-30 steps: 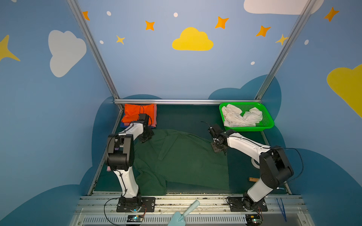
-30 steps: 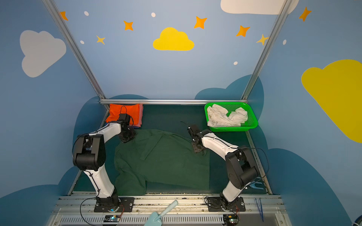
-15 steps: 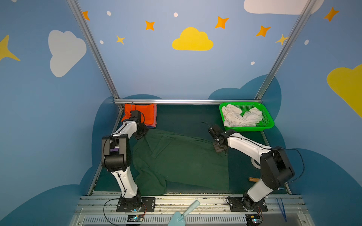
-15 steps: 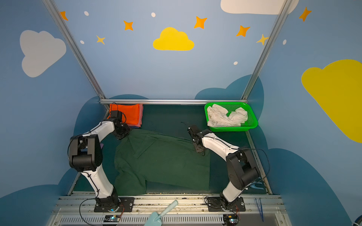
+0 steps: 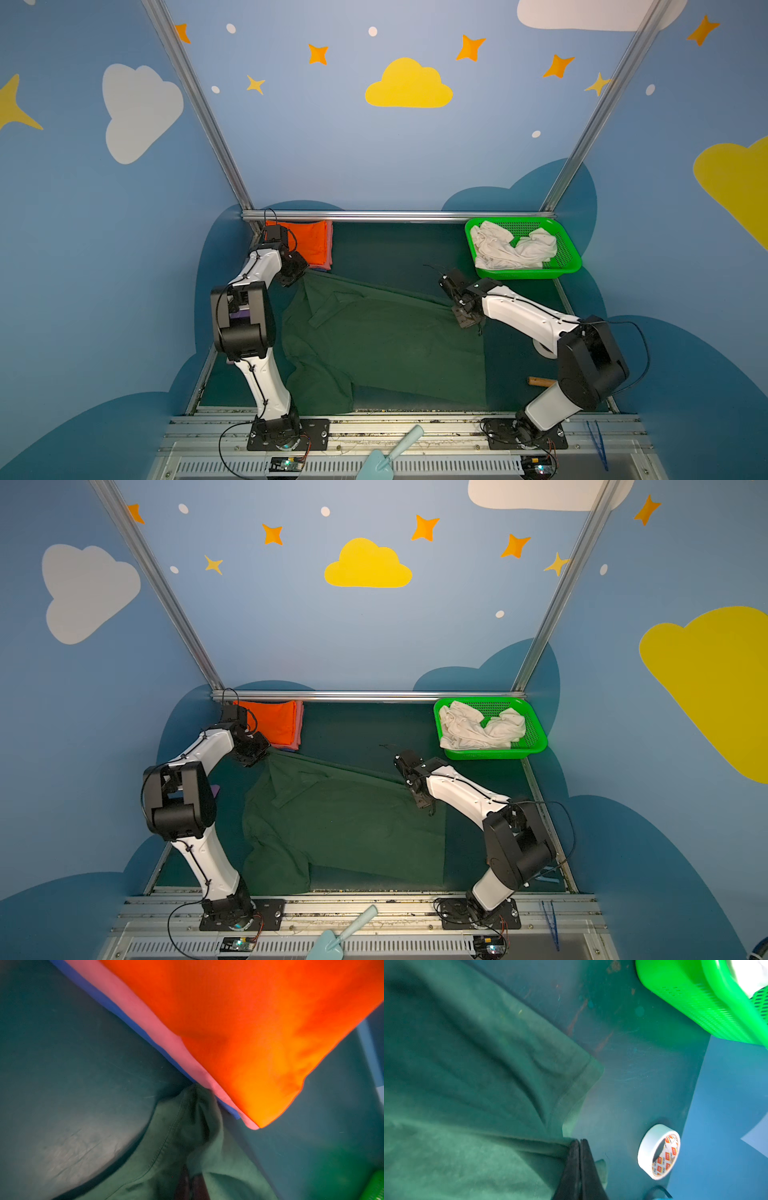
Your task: Fold and stack the t-shirts
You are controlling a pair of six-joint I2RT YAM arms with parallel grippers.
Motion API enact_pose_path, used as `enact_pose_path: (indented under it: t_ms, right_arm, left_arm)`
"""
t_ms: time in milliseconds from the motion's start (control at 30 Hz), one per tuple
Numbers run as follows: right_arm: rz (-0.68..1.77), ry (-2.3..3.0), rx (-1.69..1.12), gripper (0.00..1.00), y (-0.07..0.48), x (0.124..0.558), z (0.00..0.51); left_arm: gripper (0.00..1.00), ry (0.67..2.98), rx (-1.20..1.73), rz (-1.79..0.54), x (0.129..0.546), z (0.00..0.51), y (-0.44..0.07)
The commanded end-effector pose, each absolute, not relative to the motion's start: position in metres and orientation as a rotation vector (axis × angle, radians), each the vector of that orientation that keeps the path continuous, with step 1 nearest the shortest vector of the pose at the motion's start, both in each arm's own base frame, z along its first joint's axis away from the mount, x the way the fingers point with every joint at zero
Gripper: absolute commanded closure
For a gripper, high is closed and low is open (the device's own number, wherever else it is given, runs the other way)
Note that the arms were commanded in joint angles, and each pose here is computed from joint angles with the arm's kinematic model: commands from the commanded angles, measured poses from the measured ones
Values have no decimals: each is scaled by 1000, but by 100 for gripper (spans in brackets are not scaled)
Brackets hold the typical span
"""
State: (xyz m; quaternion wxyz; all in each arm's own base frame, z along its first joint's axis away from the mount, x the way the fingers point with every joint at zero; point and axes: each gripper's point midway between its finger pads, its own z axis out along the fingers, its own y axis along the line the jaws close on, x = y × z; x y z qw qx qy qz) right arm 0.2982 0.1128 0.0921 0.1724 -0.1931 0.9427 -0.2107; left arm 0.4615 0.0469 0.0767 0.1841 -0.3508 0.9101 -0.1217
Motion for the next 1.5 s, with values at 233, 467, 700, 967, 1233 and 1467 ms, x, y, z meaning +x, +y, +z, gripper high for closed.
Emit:
enact_pose_path:
  t_ms: [233,467,700,967,1233,1467]
  right_arm:
    - [-939,2696,-684,80,106,266,83]
    - [-971,2696,-691,71,117,258,81]
    - [-552,2728,-627,65,158,273,88]
    - [19,2833,-417,61,191,315,84]
    - [191,2836,-342,63,198,350,88]
    - [269,2814,-308,63,201,365,93]
  left_arm:
    - [94,2608,-985,-278,461,72,59]
    - [76,2610,-971,-297,466,74,57]
    - [42,2580,-919,-244,462,102,53]
    - [51,2634,-740,-105,423,133,4]
    - [69,2850,-670,-61,365,80,-51]
    - [57,2874,-666,-61,365,57,-69]
